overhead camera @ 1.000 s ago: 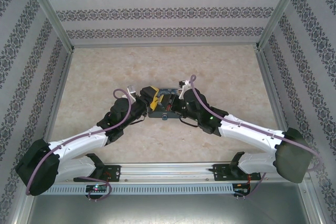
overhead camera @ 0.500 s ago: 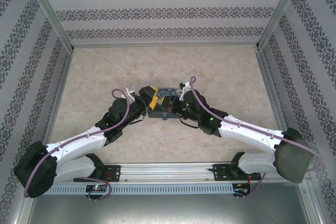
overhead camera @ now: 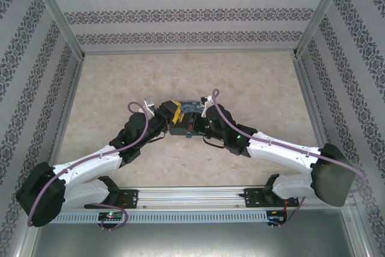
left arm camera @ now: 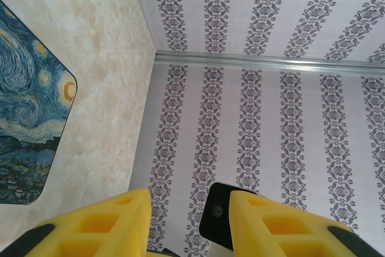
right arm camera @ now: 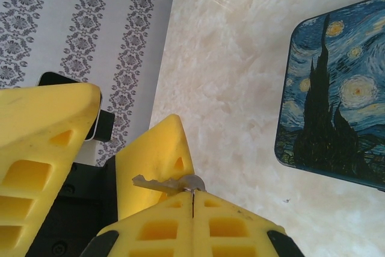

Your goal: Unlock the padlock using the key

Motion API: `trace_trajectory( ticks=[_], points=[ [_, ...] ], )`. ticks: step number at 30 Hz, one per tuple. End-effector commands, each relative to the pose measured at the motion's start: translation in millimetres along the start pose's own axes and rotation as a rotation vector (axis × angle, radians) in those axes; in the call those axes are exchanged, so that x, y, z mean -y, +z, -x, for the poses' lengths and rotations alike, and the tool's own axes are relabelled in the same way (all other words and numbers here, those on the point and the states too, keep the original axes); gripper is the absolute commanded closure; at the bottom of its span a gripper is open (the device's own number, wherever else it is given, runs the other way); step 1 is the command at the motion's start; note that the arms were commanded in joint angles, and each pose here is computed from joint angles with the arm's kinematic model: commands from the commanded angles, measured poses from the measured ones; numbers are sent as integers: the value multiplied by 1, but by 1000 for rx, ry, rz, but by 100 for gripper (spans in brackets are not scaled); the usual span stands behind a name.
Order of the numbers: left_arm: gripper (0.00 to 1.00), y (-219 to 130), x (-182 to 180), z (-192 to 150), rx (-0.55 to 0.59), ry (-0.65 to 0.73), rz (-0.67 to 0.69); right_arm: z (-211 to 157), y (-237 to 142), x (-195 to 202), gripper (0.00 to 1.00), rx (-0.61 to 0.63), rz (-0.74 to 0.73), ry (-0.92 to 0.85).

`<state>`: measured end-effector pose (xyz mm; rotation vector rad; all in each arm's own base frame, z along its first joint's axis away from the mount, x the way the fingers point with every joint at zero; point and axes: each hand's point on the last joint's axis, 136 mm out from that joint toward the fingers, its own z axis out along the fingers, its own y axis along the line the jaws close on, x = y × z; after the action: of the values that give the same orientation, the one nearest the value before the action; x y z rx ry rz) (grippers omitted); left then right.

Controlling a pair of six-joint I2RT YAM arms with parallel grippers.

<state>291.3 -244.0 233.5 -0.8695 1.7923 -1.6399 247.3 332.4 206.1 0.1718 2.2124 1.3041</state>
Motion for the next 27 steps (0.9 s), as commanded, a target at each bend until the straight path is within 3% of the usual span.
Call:
trace_trajectory(
  ticks=[1, 11, 27],
  points=[
    [57, -2, -8, -4, -7, 11, 19, 11, -6, -24, 100, 40, 62, -4],
    [54, -2, -16, -3, -4, 20, 44, 20, -13, -31, 100, 62, 72, -13],
    [73, -1, -18, -2, 0, 23, 49, 21, -12, -29, 100, 61, 66, -10]
  ],
)
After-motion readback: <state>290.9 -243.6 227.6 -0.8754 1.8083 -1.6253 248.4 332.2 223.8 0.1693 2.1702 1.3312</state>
